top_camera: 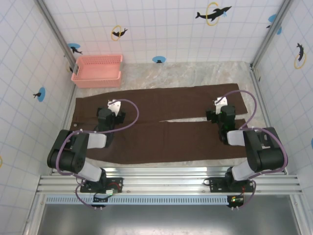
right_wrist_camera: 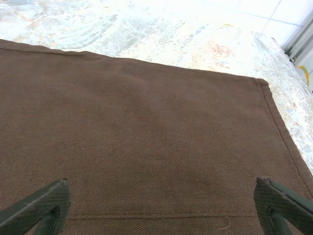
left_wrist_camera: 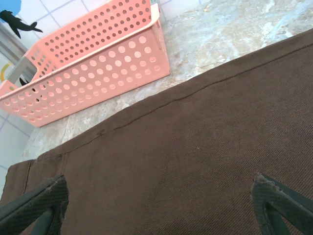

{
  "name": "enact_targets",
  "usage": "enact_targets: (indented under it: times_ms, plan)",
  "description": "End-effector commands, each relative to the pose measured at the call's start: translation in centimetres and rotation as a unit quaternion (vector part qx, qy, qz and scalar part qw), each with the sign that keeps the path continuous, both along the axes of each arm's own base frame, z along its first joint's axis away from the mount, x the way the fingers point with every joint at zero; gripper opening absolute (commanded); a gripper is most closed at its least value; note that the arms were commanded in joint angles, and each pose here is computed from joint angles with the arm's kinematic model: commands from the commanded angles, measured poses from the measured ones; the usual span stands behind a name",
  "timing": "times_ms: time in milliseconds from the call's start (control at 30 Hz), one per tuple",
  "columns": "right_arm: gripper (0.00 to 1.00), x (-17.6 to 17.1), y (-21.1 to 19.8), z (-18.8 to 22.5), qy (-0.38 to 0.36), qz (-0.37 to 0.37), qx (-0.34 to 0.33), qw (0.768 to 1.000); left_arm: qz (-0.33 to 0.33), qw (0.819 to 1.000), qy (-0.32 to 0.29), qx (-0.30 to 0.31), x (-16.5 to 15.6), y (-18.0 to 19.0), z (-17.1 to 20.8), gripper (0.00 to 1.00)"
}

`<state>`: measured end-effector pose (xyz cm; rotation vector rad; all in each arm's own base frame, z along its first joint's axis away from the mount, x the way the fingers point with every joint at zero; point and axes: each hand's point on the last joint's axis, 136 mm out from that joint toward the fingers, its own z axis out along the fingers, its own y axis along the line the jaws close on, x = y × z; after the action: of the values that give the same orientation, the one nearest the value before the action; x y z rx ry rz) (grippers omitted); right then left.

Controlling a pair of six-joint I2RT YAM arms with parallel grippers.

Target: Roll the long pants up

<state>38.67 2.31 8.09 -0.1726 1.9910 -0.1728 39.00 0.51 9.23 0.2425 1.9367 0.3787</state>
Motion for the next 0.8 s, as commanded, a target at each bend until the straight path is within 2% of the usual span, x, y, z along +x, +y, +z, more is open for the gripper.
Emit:
enact_targets:
  times_ms: [0,333,400,433,500,567,633,667,767]
  plan:
    - [0.99,0.9,0.0,1.2,-0.022,-0.003,0.002,1.000,-0.001,1.000,-0.014,-0.012,0.3,0.0,0.6,0.97]
    - [0.99,1.0,0.0,1.3,-0.022,-0.002,0.004,1.000,-0.001,1.000,-0.015,-0.014,0.4,0.0,0.6,0.97]
    - [0.99,1.1,0.2,2.1,-0.031,-0.002,-0.004,0.999,0.014,1.000,-0.024,-0.011,0.8,0.5,2.1,0.97]
    - [0.99,1.2,0.6,2.8,-0.007,-0.001,-0.020,1.000,0.024,1.000,0.016,-0.007,0.6,0.8,2.4,0.97]
    - [0.99,1.0,0.7,6.4,0.076,-0.039,-0.035,0.996,0.067,0.994,0.082,-0.016,0.8,1.7,6.8,0.97]
    - [0.99,0.4,1.9,10.0,0.128,-0.031,-0.007,0.991,0.069,0.991,0.110,-0.038,0.5,1.4,12.2,0.97]
    - [0.99,-0.5,3.4,13.5,0.142,-0.009,0.006,0.990,0.065,0.990,0.109,-0.063,-0.6,1.0,16.7,0.97]
    - [0.99,-1.1,4.1,15.1,0.139,0.007,-0.010,0.990,0.076,0.988,0.100,-0.086,-1.5,1.2,18.6,0.97]
    - [0.99,-3.0,2.6,18.9,0.102,-0.043,-0.075,0.991,0.069,0.984,0.057,-0.153,-4.0,2.2,22.9,0.97]
